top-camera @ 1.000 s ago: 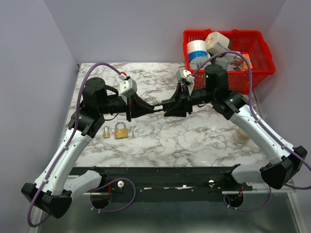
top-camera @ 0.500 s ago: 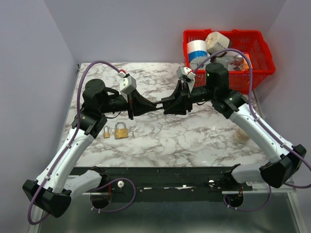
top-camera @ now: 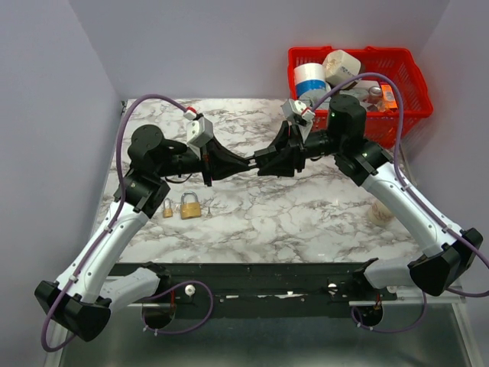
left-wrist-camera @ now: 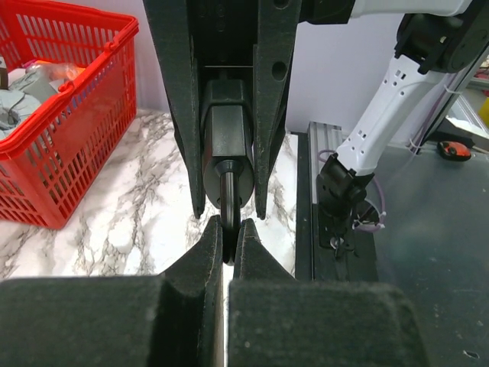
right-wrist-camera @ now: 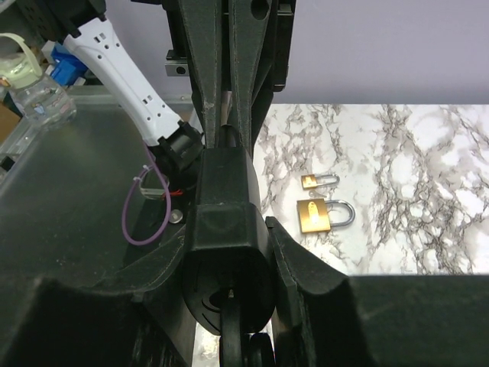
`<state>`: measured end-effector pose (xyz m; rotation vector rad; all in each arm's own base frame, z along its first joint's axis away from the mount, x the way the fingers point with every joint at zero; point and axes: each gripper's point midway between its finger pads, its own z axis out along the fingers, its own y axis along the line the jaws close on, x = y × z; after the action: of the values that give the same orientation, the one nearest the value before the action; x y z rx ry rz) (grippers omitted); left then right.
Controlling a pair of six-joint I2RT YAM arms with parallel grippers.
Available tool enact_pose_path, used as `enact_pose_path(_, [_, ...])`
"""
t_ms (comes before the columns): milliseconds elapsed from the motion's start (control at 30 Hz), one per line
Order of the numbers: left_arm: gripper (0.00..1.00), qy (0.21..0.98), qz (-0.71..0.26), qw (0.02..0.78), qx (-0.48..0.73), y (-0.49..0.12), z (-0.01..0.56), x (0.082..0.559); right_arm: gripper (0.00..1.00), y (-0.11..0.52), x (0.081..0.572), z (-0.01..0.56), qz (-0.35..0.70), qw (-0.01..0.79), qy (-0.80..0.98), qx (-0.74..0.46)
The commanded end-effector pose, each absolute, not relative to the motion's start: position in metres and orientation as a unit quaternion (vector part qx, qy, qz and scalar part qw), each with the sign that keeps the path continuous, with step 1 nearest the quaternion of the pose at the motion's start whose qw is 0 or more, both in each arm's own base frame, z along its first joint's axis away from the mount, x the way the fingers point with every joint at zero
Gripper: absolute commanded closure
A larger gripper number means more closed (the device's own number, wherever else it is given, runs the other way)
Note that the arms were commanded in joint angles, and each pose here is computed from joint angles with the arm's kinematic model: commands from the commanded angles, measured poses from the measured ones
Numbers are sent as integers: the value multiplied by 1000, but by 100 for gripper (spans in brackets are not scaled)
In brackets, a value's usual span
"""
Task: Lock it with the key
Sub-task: Lock the lock.
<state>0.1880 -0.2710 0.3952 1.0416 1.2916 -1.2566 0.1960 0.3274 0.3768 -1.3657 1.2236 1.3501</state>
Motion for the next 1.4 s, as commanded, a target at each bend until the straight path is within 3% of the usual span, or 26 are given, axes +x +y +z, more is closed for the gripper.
enact_pose_path(0, [100,441,-543,536,473,-314,432,177,99,373,157,359,574,368,422,-597])
enact_pose_path(167, [100,453,-531,526,486,-310,424,173,99,367,168,361,555,391,444,-585])
enact_pose_path(567, [100,535,-395,514,541,-264,363,192,99,330,181,330,471,399,515,-595])
enact_pose_path(600, [95,536,-396,519,535,-263,366,195,99,331,184,332,467,409,515,-592])
enact_pose_path(633, [75,544,-399,527,517,-260,370,201,99,331,187,335,462,419,518,-585])
enact_pose_path(667, [65,551,-409,532,497,-259,373,205,99,331,193,340,456,431,531,-569])
enact_pose_path(733, [56,564,-459,534,431,-257,385,211,99,337,203,353,452,465,518,-557])
enact_pose_path(800, [57,585,-505,510,376,-254,385,215,99,340,213,364,448,489,517,-541])
enact_pose_path(900, [63,565,-515,532,364,-254,397,221,99,343,217,369,447,496,511,-541])
enact_pose_path(1033, [35,565,-487,566,351,-242,403,228,99,343,224,372,439,509,511,-536])
enact_pose_path(1167, [27,573,-528,552,296,-233,410,231,99,344,231,386,436,539,498,-521])
enact_pose_path(1300, [29,532,-541,554,343,-236,404,215,99,347,223,392,455,531,479,-531])
enact_pose_path(1367, [38,533,-531,543,372,-237,392,211,99,346,218,392,462,525,473,-536])
